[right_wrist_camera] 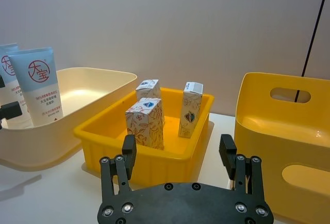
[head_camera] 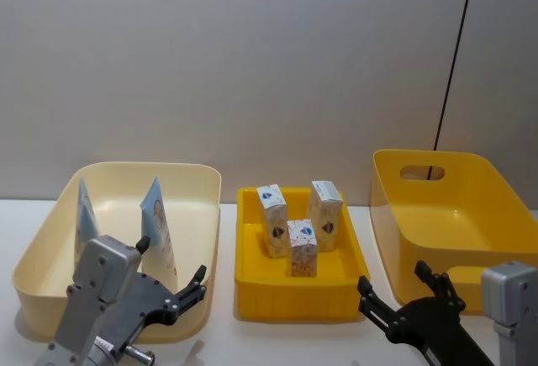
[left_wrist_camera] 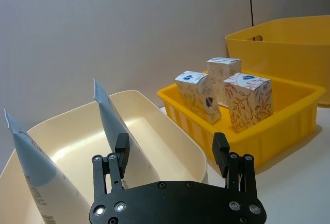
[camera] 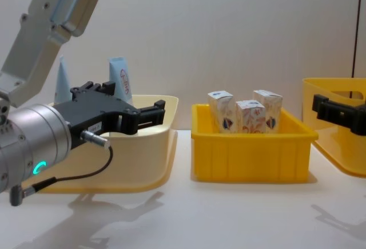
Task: Bimanual collaborative sorting of washing and personal care products
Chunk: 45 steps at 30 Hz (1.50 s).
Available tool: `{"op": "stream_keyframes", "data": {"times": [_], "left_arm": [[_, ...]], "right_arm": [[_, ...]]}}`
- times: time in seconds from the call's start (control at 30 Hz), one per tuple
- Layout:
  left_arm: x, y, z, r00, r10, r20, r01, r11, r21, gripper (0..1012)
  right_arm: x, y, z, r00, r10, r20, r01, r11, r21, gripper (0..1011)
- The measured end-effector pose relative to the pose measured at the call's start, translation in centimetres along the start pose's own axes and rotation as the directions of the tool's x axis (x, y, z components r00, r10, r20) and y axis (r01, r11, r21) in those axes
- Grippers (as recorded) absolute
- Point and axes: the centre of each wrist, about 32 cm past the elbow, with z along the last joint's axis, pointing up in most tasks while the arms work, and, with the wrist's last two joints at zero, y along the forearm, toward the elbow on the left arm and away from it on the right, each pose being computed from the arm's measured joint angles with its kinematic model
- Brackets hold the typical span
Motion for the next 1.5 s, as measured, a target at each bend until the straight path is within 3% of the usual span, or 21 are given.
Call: {"op": "stream_keyframes", "data": {"times": [1.5], "left_arm": [[0.00,0.00,0.00,1.0000,0.000,0.000,0.000,1.0000,0.000,1001]], "right_arm": [[0.00,0.00,0.00,1.000,0.000,0.000,0.000,1.000,0.000,1001]]}}
